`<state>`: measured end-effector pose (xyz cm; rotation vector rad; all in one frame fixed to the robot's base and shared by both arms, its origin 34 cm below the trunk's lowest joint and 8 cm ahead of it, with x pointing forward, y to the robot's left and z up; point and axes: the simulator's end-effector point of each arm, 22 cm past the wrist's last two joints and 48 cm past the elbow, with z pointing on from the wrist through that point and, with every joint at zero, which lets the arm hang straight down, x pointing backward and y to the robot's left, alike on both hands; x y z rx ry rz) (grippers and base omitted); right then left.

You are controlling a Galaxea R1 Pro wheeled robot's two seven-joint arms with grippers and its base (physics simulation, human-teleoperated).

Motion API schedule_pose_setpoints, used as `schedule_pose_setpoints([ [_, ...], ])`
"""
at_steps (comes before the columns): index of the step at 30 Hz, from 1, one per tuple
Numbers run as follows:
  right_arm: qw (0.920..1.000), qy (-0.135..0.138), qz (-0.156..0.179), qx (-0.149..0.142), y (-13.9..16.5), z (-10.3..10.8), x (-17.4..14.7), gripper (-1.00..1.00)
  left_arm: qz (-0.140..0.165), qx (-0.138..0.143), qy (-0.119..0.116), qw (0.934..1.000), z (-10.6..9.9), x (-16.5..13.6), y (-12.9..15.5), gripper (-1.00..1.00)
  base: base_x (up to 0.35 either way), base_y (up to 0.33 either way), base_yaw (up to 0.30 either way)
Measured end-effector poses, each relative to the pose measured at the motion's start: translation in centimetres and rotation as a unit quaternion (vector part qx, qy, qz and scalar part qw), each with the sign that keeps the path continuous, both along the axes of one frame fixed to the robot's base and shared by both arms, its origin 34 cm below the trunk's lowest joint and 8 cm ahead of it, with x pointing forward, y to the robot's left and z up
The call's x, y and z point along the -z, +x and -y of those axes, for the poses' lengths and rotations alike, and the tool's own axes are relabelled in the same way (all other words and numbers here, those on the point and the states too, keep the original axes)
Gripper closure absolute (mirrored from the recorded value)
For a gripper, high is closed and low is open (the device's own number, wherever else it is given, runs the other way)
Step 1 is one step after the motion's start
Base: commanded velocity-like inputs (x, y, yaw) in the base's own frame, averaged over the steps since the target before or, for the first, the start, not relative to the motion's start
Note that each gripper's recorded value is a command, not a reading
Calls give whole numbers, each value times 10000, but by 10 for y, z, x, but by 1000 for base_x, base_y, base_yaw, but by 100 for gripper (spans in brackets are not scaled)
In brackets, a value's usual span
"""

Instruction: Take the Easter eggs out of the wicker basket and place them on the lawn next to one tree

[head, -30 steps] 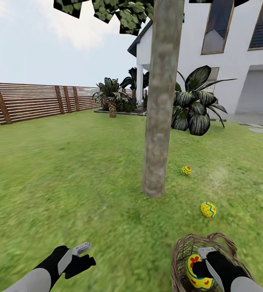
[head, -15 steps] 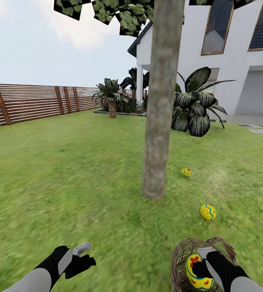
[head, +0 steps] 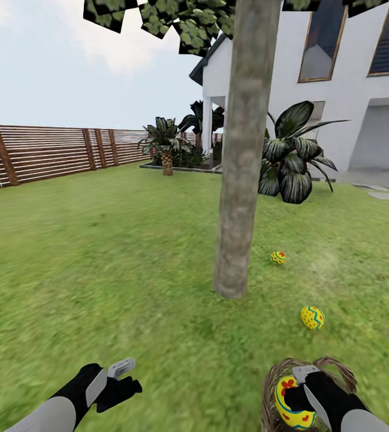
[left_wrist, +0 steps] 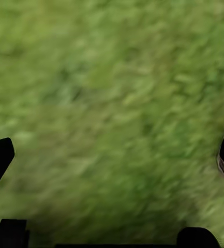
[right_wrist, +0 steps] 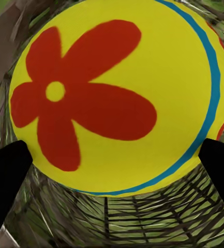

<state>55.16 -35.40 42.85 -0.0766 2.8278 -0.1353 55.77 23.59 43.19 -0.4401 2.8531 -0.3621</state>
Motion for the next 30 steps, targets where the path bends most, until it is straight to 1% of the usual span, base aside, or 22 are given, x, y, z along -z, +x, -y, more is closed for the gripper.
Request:
schedule_pose_setpoints([
  [30, 10000, -2, -5, 1, 9, 0, -60, 100, -3, -5, -8, 10000, 0, -60, 9, -100, 0, 2, 0],
])
